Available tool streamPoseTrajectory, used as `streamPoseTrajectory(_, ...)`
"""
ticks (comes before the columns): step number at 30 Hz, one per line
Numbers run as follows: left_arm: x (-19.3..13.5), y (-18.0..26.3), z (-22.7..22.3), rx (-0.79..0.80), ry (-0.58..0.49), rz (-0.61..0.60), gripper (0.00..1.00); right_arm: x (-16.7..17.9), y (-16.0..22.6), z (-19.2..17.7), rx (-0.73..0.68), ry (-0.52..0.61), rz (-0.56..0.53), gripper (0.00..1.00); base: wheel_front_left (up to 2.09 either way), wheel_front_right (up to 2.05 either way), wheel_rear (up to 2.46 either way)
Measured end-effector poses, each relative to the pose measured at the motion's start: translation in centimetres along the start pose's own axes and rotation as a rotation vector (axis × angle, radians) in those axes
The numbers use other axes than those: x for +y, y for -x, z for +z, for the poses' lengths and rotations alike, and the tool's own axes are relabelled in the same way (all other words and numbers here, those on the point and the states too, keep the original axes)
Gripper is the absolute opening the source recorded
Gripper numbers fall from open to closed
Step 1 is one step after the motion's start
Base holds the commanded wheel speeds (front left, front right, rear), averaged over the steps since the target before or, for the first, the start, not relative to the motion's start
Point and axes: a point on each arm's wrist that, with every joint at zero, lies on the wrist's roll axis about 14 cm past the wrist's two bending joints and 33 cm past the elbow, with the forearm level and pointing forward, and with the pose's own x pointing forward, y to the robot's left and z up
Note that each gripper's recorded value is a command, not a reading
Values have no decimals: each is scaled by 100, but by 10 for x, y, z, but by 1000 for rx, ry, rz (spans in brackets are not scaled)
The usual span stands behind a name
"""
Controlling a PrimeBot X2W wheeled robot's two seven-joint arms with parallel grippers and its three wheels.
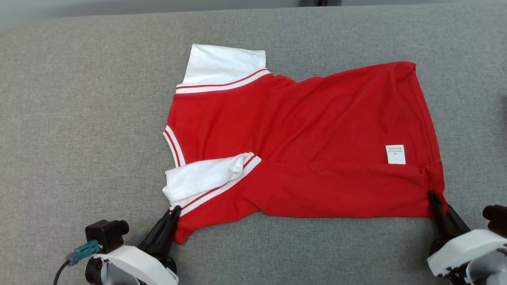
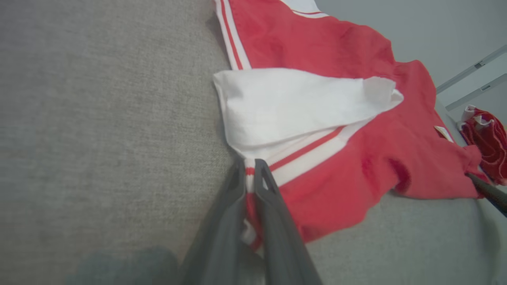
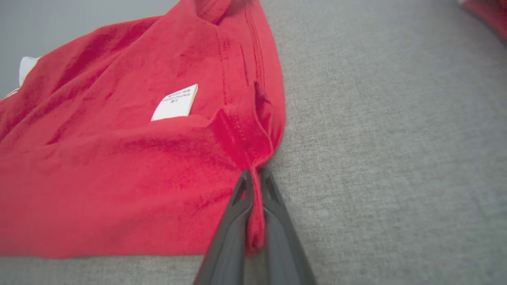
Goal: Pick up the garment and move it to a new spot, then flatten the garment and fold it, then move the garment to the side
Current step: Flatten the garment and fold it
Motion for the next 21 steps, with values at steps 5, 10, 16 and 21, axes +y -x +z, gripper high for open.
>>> streamPoseTrajectory(5,0,12,11,-18,16,-1,0,-2,14,-2,10,-40,-1,0,0,0,0)
streamPoseTrajectory(10,7,30,19,-8,21,21,0,-5,35,-10,50,-72,-12,0,0,0,0)
streamPoseTrajectory(16,10,51,16,46,26,53,0,-19,55,-15,81,-65,-56,0,0,0,0)
streamPoseTrajectory(21,5,53,12,67,23,55,100,-19,54,-16,85,-60,-64,100,0,0,0)
